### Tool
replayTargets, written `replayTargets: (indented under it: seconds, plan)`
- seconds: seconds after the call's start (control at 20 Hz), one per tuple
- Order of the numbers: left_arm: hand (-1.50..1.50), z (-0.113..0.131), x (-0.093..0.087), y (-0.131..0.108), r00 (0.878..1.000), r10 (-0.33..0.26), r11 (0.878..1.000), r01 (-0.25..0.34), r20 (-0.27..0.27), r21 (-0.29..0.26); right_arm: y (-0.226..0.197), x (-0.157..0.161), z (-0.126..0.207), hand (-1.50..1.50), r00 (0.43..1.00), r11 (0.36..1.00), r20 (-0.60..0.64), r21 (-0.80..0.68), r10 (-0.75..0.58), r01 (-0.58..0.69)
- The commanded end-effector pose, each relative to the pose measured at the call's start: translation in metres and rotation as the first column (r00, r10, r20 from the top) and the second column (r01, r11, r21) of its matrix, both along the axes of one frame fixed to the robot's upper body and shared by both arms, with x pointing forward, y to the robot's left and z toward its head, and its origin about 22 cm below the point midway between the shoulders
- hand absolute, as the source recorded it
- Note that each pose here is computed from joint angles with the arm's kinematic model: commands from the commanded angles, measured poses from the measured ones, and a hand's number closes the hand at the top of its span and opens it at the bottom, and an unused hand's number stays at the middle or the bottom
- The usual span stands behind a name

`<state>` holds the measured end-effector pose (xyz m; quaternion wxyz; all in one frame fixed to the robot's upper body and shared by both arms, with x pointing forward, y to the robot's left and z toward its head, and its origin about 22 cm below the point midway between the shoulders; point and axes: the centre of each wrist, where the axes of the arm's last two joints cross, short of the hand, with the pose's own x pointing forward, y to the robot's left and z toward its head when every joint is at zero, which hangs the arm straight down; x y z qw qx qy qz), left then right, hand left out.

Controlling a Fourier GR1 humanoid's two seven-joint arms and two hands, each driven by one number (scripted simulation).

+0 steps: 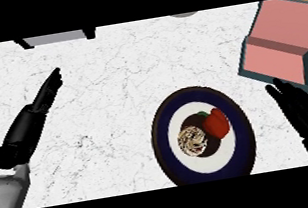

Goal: Pick the cupcake from the plate and place it in the cardboard box

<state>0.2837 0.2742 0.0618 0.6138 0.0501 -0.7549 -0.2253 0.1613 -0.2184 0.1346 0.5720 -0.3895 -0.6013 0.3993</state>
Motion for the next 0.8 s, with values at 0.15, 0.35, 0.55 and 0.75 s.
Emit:
replayTargets:
  seconds: [0.15, 0.35, 0.55, 0.75]
  plan:
    - [0.00, 0.001, 0.007, -0.010, 0.999, -0.031, 0.999, 0.031, 0.011, 0.009, 0.053, -0.013, 0.013, -1.50, 0.979, 0.977, -0.194, -0.211, -0.060, 0.018]
    - [0.00, 0.010, 0.011, -0.004, 0.999, -0.050, 0.999, 0.049, 0.012, 0.012, 0.085, 0.007, 0.011, -1.50, 0.962, 0.962, -0.254, -0.270, -0.103, 0.031]
    - [0.00, 0.005, 0.007, 0.003, 0.999, -0.043, 0.999, 0.043, 0.004, 0.013, 0.111, 0.012, 0.003, -1.50, 0.935, 0.959, -0.325, -0.279, -0.139, 0.046]
    - [0.00, 0.000, 0.010, -0.019, 0.999, -0.038, 0.999, 0.038, 0.008, 0.004, 0.150, 0.015, -0.014, -1.50, 0.927, 0.962, -0.344, -0.269, -0.151, 0.057]
